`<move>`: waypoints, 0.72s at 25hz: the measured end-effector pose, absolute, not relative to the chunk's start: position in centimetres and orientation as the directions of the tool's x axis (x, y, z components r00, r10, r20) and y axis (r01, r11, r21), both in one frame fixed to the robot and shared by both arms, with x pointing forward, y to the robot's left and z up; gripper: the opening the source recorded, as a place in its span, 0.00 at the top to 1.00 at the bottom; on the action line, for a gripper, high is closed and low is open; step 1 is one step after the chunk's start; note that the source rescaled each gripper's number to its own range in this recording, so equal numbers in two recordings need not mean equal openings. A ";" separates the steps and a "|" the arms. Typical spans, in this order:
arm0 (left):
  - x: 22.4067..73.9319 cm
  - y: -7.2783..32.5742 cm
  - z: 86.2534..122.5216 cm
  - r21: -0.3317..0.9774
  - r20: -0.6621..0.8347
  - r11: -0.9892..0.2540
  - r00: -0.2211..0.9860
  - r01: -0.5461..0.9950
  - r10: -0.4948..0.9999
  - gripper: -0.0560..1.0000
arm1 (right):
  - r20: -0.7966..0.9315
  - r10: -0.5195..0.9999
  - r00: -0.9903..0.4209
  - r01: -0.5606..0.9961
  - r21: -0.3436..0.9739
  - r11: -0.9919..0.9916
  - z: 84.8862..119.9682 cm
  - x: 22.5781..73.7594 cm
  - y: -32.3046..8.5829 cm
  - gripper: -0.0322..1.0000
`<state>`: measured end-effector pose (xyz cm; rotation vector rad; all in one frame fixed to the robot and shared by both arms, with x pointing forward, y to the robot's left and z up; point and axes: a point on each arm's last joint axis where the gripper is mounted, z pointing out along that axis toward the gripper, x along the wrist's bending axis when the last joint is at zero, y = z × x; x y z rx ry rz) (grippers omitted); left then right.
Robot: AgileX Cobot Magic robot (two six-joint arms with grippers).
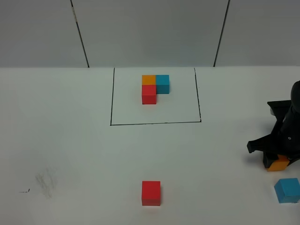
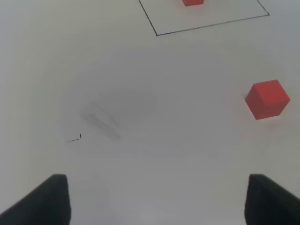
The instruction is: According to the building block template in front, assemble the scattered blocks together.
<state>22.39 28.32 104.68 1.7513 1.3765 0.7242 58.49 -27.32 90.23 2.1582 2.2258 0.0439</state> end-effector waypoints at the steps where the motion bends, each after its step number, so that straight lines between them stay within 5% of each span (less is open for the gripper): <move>1: 22.4 28.3 104.7 0.844 -0.029 -0.111 0.252 0.524 0.967 0.04 | -0.009 1.000 -0.025 0.998 0.058 0.026 90.6 58.5 -27.3 0.77; 18: 22.4 28.3 104.7 0.844 -0.030 -0.110 0.251 0.524 0.967 0.04 | 0.103 0.993 0.057 0.972 0.222 -0.079 100.0 55.9 -25.8 0.77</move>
